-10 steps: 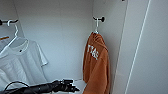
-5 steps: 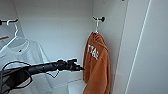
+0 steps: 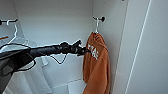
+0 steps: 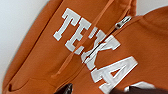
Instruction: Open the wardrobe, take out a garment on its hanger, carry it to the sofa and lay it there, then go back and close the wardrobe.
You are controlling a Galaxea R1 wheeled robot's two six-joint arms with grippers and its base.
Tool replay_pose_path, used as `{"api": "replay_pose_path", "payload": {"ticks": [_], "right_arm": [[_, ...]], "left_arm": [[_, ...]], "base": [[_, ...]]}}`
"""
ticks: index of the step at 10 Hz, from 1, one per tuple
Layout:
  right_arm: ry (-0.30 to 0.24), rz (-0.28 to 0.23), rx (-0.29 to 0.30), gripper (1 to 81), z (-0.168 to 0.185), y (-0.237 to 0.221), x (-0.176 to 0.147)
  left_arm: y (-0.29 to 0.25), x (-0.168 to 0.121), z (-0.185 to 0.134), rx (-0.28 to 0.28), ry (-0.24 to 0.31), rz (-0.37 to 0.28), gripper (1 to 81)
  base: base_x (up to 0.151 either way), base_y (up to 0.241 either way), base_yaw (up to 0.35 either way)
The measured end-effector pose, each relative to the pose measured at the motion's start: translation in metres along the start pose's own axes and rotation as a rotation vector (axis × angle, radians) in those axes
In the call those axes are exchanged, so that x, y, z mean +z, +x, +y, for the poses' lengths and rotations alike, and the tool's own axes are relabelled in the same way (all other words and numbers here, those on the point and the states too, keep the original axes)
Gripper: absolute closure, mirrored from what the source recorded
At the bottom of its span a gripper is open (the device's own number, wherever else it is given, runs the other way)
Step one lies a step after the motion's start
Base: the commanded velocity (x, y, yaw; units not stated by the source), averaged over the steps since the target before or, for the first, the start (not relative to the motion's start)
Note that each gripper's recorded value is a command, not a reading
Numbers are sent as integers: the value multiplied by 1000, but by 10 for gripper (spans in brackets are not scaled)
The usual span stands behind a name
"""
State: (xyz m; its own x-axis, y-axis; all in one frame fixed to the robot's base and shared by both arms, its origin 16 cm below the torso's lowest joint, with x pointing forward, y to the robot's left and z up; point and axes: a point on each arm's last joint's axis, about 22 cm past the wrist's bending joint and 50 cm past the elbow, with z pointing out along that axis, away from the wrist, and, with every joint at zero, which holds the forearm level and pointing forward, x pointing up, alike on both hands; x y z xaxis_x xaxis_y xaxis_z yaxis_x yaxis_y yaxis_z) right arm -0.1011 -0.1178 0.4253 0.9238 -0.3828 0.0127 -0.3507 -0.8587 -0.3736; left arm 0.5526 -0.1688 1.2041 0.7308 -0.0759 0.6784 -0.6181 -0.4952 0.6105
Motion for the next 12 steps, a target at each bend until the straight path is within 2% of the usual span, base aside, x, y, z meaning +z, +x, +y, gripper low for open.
{"api": "replay_pose_path", "payload": {"ticks": [2, 4, 5, 6, 9, 12], "right_arm": [[0, 1, 0, 10, 0, 0, 0], [2, 0, 1, 10, -2, 0, 0], [2, 0, 1, 10, -2, 0, 0], [2, 0, 1, 10, -2, 0, 0], [1, -8, 11, 10, -1, -9, 0], [2, -9, 13, 10, -2, -11, 0]], "left_arm": [[25, -10, 40, -67, -102, 47, 10], [44, -19, 71, -106, -182, 74, 10], [55, -25, 88, -108, -232, 95, 10], [65, -28, 94, -110, -255, 118, 10], [93, -19, 89, -148, -254, 171, 10], [118, -13, 109, -135, -270, 212, 10]], "base": [[0, 0, 0], [0, 0, 0], [0, 0, 0], [0, 0, 0], [0, 0, 0], [0, 0, 0]]}}
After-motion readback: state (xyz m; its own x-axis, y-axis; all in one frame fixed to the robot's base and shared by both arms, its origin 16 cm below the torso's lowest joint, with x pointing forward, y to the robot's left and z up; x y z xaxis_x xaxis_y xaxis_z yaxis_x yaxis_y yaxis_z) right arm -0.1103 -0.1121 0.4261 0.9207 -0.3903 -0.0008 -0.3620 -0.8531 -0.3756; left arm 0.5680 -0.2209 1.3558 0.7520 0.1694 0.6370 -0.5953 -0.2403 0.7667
